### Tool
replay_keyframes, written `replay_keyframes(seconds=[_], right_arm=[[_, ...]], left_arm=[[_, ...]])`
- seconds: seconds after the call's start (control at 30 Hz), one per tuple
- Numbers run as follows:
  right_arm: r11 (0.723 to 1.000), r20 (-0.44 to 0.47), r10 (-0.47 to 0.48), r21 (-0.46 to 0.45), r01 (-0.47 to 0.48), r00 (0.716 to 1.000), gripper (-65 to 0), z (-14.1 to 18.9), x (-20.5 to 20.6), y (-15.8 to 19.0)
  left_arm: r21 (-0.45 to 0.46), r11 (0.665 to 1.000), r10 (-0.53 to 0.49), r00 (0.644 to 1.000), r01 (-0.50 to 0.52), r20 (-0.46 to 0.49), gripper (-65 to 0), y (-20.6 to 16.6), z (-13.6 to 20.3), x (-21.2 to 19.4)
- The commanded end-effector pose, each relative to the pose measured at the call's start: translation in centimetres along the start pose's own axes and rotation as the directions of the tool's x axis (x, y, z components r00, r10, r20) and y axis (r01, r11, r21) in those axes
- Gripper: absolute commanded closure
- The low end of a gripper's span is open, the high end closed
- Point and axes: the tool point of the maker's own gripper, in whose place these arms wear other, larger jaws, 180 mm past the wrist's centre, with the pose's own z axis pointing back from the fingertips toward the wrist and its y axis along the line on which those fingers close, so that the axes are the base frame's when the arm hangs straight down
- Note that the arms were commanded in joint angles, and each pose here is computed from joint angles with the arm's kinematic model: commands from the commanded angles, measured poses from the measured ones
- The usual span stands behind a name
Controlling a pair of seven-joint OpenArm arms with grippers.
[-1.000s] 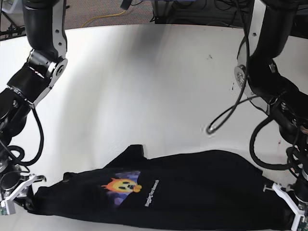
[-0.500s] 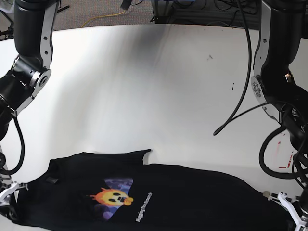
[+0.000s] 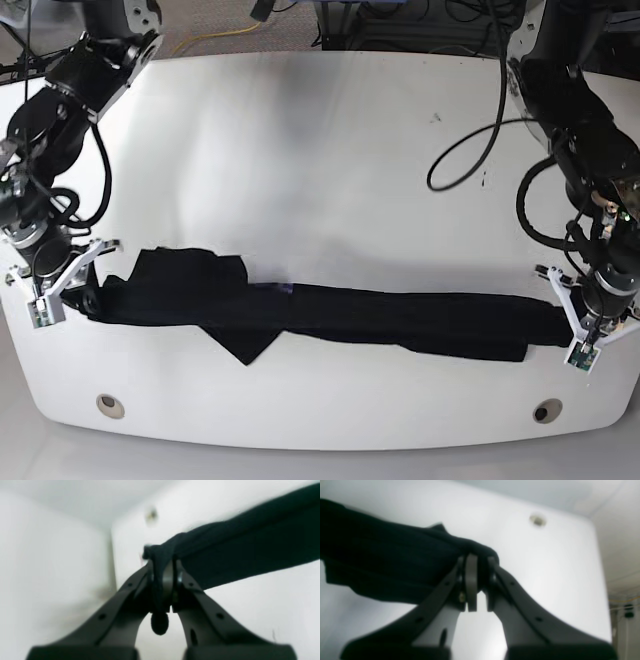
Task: Fold the T-shirt properly
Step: 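Drag both grippers back to lay the shirt flat on the table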
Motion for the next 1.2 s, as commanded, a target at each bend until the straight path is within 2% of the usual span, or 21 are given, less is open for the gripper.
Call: replay_keyframes(seconds=[0.0,0.1,0.2,0.27,0.4,0.63,0.83,1.03,1.17], right_arm=[[1.0,0.041,0.015,-0.01,-0.015,0.999,-4.0,0.8,0.6,0.5],[0.999,-0.014,-0.025,0.034,0.026,1.0,-3.8,0.6,-2.5,2.6],[0.993,-0.043,-0.102,0.055,0.105,0.994,-3.8,1.4,-5.2,3.4],[0.985,-0.062,-0.153,0.075,0.157,0.986,-3.8,2.0,-6.9,4.2],[0.972,-0.127,-0.196,0.109,0.21,0.972,-3.8,2.8,-10.0,5.8],[0.945,-0.219,-0.252,0.153,0.288,0.943,-3.6,4.6,-14.1,8.3],[0.926,-0.277,-0.306,0.133,0.352,0.911,-3.6,7.1,-17.0,8.4],[0.922,-0.327,-0.333,0.084,0.378,0.884,-3.6,9.1,-19.3,7.9],[0.92,-0.345,-0.334,0.081,0.383,0.877,-3.6,9.5,-20.0,8.1]], left_arm=[[0.025,1.0,0.0,1.0,0.0,0.003,-0.3,0.6,0.4,-0.5],[-0.016,1.0,0.002,0.996,-0.003,-0.084,-0.3,-1.1,0.1,-4.3],[-0.049,0.999,0.002,0.987,-0.01,-0.162,-0.3,-2.6,0.3,-7.7],[-0.074,0.997,0.005,0.975,-0.022,-0.223,-0.1,-3.8,0.6,-10.4],[-0.103,0.994,0.001,0.95,-0.035,-0.311,-0.1,-5.1,1.5,-14.3],[-0.198,0.98,-0.044,0.927,-0.033,-0.373,-0.1,-8.9,3.2,-19.2],[-0.263,0.964,-0.084,0.895,-0.038,-0.437,-0.1,-11.3,5.2,-22.9],[-0.324,0.945,-0.099,0.903,-0.046,-0.419,-0.1,-13.6,6.8,-24.7],[-0.319,0.946,-0.096,0.895,-0.054,-0.436,-0.1,-13.4,7.3,-25.5]])
